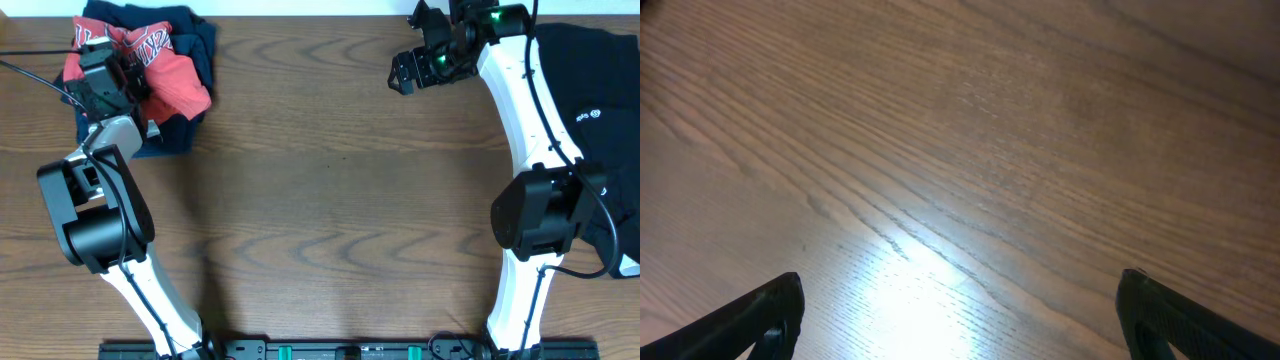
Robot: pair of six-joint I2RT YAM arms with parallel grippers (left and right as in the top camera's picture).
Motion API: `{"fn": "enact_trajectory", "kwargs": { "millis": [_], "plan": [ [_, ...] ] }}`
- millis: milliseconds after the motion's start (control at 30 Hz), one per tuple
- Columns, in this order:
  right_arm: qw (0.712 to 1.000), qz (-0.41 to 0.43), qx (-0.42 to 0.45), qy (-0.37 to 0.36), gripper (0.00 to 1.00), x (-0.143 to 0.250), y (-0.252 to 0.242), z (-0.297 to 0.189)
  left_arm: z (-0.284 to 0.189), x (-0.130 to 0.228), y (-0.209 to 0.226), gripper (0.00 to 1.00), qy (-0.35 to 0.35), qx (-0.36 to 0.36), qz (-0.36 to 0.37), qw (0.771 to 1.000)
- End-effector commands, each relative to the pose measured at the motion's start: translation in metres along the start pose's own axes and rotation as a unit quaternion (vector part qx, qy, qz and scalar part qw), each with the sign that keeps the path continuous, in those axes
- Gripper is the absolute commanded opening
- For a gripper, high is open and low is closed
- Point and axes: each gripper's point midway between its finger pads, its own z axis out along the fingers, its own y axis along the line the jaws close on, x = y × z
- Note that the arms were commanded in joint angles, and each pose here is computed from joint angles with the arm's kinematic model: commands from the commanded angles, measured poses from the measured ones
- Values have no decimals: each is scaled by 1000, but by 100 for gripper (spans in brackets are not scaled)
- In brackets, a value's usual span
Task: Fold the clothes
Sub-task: 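Lower the red shirt onto the navy stack and adjust it with the left gripper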
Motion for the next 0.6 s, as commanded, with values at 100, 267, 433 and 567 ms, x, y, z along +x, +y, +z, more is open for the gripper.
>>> {"fn": "enact_trajectory", "kwargs": {
  "millis": [100, 267, 433, 567],
  "plan": [
    [1000, -3, -10, 11, 97, 5, 5, 7, -16, -20, -9, 98, -13, 0, -3, 1000],
    [1000, -3, -10, 12, 96, 5, 5, 7, -64, -91, -26, 98, -92, 21, -7, 996],
    [1000, -3, -10, 14, 96, 6, 5, 7, -75, -110, -43, 98, -127, 42, -5, 991],
    [1000, 0, -11, 21, 96, 9, 6, 7, -55, -91, -55, 98, -120, 66, 0, 991]
  ]
}}
